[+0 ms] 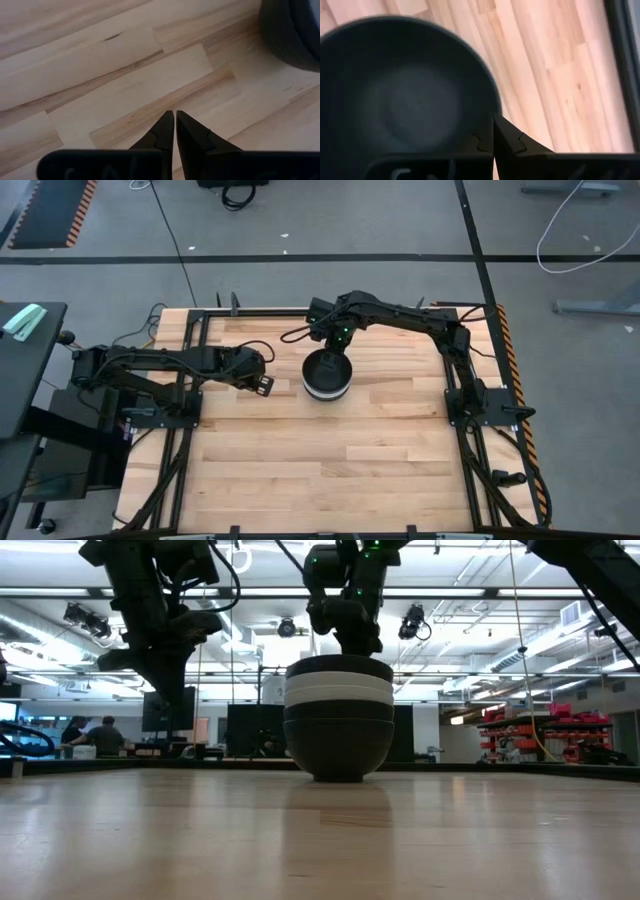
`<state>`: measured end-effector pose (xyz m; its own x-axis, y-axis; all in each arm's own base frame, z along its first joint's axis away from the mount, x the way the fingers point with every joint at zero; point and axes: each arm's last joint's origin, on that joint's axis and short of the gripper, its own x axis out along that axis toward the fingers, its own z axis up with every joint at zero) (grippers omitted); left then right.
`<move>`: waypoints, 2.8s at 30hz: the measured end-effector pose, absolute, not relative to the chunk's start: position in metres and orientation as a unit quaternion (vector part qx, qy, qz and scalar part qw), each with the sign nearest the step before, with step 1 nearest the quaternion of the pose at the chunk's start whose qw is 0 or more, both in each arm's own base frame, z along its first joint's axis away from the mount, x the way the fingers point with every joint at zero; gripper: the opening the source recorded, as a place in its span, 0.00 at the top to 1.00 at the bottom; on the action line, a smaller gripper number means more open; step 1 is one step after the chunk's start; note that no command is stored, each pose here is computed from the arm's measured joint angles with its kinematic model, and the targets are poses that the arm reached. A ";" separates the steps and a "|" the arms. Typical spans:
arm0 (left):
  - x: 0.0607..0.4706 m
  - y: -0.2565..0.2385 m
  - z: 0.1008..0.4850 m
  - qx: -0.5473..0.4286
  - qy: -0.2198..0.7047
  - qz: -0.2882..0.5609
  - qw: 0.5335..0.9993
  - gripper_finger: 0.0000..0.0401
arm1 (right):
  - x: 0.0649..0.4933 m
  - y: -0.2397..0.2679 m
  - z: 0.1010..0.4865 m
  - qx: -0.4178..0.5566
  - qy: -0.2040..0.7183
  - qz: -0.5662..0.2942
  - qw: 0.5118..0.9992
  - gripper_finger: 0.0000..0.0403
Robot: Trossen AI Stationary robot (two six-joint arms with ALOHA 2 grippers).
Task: Nest bowls inside each other
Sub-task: Stack the black bowl on top of the white bowl, then return to Home Position
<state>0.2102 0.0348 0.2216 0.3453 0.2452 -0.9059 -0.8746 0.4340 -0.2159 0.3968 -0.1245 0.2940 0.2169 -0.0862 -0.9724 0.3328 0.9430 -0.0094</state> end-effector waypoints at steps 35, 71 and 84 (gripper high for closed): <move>0.222 0.038 0.247 -0.339 0.294 0.355 0.820 0.93 | 0.266 -0.008 0.460 -0.018 0.432 -0.163 0.887 0.96; 0.195 0.011 0.290 -0.304 0.210 0.265 0.891 0.96 | 0.172 0.034 0.346 0.222 0.072 -0.042 0.971 0.96; 0.196 0.006 0.292 -0.269 0.215 0.242 0.907 0.91 | 0.174 0.037 0.290 0.267 -0.011 -0.011 0.964 0.96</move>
